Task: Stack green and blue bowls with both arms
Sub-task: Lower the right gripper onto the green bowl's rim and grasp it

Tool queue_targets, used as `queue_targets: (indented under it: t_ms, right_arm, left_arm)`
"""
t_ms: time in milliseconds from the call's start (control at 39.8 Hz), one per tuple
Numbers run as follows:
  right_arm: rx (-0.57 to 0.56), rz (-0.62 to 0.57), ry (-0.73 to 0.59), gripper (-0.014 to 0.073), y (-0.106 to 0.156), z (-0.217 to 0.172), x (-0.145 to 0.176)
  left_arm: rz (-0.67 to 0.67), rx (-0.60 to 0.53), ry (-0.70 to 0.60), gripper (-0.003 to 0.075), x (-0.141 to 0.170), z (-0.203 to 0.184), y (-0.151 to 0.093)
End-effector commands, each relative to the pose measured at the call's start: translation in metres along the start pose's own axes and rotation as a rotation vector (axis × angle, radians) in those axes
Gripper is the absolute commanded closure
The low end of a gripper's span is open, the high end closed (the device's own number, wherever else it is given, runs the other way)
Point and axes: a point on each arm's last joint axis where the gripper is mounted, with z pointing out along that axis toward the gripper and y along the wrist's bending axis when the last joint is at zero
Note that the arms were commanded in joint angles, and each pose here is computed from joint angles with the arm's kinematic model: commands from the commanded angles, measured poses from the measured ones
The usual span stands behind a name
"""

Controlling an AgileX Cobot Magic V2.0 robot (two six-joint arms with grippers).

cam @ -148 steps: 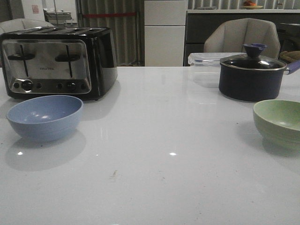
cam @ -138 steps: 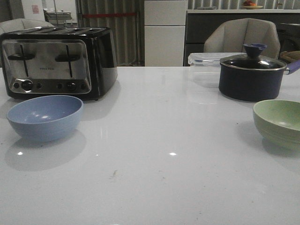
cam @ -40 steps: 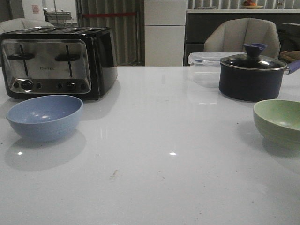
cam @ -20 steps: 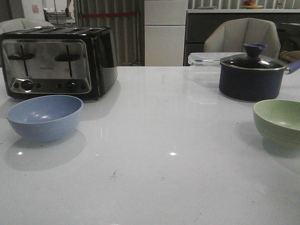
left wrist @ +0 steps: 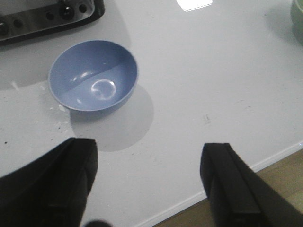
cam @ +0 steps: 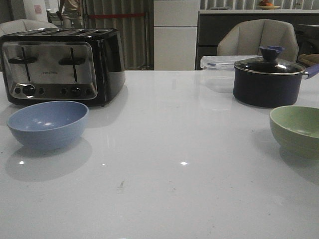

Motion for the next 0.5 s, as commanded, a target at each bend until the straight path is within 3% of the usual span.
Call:
queue_targets:
  t_ms: [0, 151, 477]
  right_arm:
    - [-0.036, 0.009, -0.025, 0.0053, -0.007, 0.000, -0.025]
    - [-0.112, 0.022, 0.009, 0.0053, -0.008, 0.026, -0.048]
    - [-0.112, 0.030, 0.095, 0.0053, -0.011, 0.094, -0.075]
  left_arm:
    - [0.014, 0.037, -0.130, 0.0212, -0.017, -0.005, -0.006]
    - [0.038, 0.074, -0.180, 0.0212, -0.021, -0.006, -0.013]
    - [0.042, 0.080, -0.202, 0.0212, -0.023, -0.006, -0.014]
